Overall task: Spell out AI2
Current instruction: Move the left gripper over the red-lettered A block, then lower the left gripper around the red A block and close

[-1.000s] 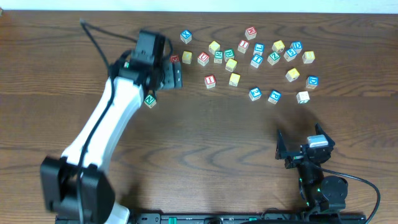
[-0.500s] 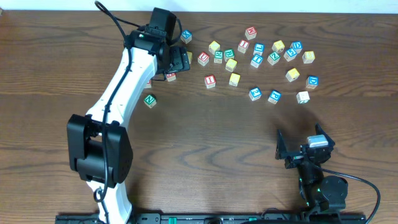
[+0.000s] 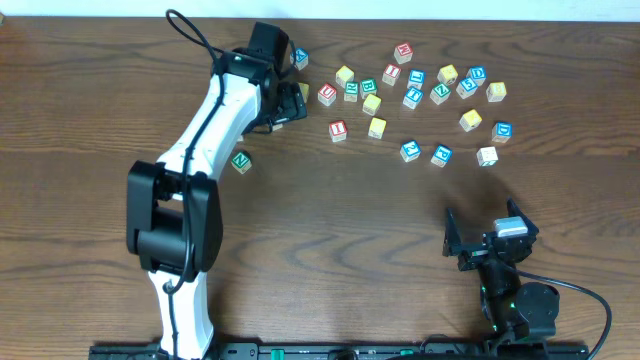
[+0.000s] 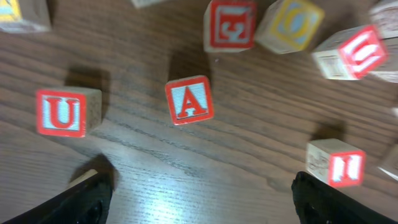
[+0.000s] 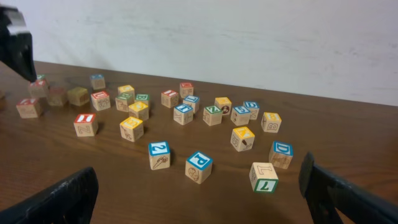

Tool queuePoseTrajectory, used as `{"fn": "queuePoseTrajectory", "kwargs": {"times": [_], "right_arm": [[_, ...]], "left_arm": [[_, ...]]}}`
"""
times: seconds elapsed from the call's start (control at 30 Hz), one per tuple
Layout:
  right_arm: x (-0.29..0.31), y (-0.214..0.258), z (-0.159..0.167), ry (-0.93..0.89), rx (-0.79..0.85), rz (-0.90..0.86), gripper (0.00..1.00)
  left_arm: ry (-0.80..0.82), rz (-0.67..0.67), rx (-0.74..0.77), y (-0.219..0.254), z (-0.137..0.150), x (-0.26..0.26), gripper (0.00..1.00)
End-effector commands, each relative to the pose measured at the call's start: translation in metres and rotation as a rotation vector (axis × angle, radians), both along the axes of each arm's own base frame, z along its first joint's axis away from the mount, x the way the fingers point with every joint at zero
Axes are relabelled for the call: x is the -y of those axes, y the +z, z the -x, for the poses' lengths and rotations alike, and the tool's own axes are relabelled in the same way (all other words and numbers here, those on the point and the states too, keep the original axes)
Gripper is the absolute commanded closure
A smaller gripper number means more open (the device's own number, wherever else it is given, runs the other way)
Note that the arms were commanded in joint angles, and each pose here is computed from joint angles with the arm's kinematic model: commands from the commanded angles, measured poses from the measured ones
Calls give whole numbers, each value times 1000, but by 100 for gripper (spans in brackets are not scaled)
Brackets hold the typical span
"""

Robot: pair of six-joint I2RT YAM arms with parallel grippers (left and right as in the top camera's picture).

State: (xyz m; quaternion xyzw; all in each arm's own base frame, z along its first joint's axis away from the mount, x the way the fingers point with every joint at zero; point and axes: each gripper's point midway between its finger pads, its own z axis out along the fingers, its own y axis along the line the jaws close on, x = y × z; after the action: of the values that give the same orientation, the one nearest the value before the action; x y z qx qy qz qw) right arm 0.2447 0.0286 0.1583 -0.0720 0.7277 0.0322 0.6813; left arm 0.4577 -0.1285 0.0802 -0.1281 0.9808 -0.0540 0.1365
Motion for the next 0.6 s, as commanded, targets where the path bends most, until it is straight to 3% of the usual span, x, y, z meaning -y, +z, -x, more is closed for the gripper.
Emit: {"fn": "queuePoseTrajectory", "kwargs": {"times": [0.0, 0.57], "right_arm": [[2, -1, 0, -12, -4, -12, 1], [2, -1, 0, -12, -4, -12, 1]], "left_arm": [[28, 9, 11, 1, -6, -1, 9], [32, 9, 1, -24, -14, 2, 10]]}}
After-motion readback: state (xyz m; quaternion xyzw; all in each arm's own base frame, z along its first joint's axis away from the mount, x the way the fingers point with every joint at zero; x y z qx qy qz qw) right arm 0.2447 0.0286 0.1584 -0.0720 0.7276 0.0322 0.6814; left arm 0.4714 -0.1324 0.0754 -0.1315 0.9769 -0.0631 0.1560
